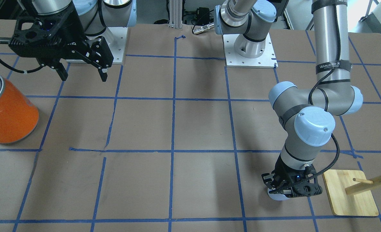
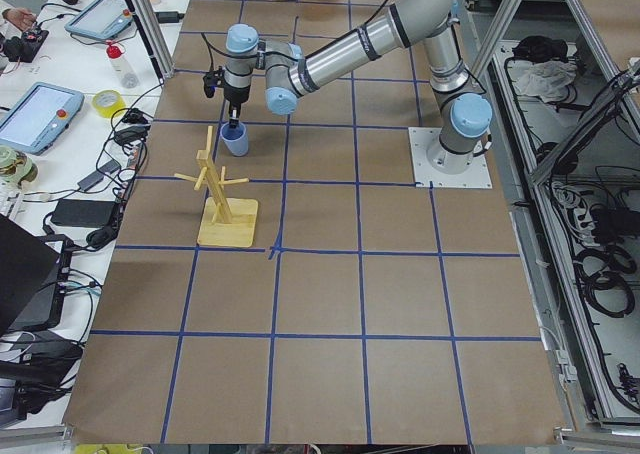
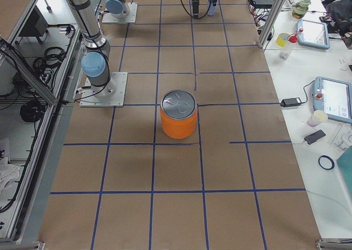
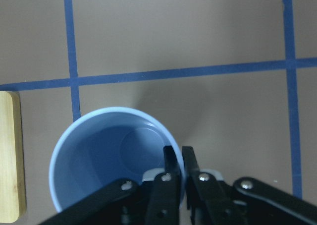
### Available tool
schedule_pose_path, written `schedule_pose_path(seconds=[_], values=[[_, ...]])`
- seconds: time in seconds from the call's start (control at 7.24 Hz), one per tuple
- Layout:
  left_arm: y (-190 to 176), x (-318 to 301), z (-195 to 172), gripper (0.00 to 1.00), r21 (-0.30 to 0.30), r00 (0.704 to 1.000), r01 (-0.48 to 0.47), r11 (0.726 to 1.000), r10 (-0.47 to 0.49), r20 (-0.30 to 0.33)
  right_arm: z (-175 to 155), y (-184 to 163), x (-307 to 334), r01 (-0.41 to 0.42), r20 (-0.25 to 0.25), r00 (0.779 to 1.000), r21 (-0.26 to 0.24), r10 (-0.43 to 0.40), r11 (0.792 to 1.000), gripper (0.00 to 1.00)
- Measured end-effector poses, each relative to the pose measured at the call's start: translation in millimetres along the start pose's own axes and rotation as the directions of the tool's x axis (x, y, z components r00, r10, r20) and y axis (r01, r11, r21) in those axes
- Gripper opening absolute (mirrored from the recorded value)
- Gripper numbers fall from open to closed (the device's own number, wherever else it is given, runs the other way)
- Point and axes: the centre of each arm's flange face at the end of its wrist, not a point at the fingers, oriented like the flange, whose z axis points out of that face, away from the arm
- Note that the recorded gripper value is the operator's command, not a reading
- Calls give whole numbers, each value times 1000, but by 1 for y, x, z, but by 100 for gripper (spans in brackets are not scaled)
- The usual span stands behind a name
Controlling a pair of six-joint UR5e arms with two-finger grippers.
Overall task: Flip cup
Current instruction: 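Lower the upright cup onto the table and open the left gripper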
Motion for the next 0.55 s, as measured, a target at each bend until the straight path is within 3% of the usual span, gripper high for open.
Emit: schedule_pose_path(seconds=[0.28, 0.55], values=[[-1, 4, -29, 89, -36, 1000, 0, 999, 0, -1, 0, 0, 0, 0, 0, 1000, 0, 0, 1000, 100], [16, 19, -91, 91, -117, 1000, -22, 993, 21, -7, 0, 0, 0, 0, 0, 1000, 0, 0, 1000, 100]])
